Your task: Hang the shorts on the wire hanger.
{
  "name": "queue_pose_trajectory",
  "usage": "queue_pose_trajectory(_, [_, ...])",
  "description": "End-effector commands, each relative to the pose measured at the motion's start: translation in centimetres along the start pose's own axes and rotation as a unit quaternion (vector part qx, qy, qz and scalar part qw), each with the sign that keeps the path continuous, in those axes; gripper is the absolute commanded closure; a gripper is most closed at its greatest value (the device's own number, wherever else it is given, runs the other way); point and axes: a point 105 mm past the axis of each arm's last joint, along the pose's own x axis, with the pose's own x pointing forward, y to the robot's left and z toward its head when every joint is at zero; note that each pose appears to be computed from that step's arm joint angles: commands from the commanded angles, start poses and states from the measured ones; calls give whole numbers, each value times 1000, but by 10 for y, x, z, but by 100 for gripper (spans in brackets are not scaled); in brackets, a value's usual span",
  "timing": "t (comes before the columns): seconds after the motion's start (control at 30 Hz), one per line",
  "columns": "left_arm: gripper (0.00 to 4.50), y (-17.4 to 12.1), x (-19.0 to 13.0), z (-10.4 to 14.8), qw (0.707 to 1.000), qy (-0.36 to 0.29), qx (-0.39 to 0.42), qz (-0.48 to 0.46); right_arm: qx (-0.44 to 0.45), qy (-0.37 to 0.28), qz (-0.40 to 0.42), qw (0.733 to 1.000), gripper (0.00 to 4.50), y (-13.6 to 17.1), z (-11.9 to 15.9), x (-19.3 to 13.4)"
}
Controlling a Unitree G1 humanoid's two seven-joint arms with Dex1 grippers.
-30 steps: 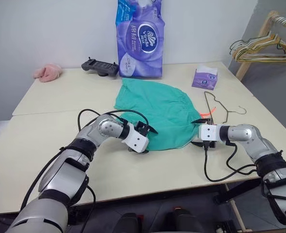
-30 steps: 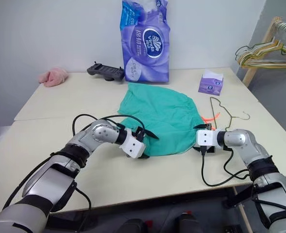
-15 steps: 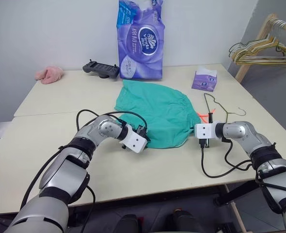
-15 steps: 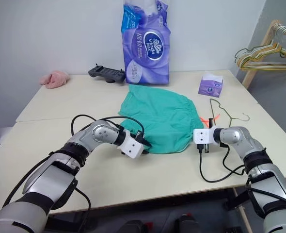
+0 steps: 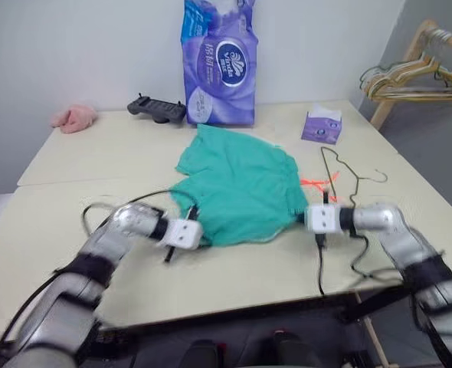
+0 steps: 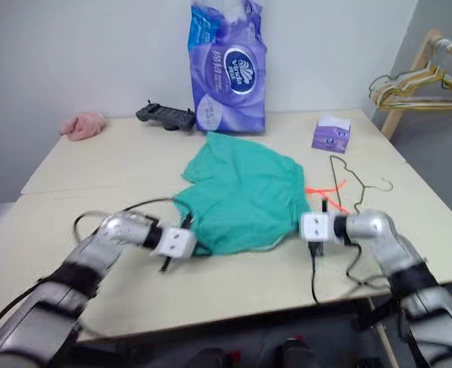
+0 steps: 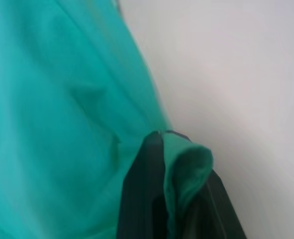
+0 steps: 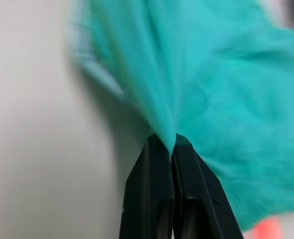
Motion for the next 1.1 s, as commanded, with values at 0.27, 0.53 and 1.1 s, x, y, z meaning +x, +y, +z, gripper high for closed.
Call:
queue_pose_trajectory(0.27, [449, 86, -49, 46, 970, -102, -153, 162, 67, 0, -72, 995, 450, -93, 26, -8])
queue_pose_trajectory(0.53, [449, 200, -294, 173, 563, -126, 18, 816, -127, 21, -612, 780, 450, -295, 149, -105])
queue_pose_trajectory(1.1, [449, 147, -187, 35, 836, -44, -25, 546, -150, -122, -360, 913, 450, -210, 120, 9])
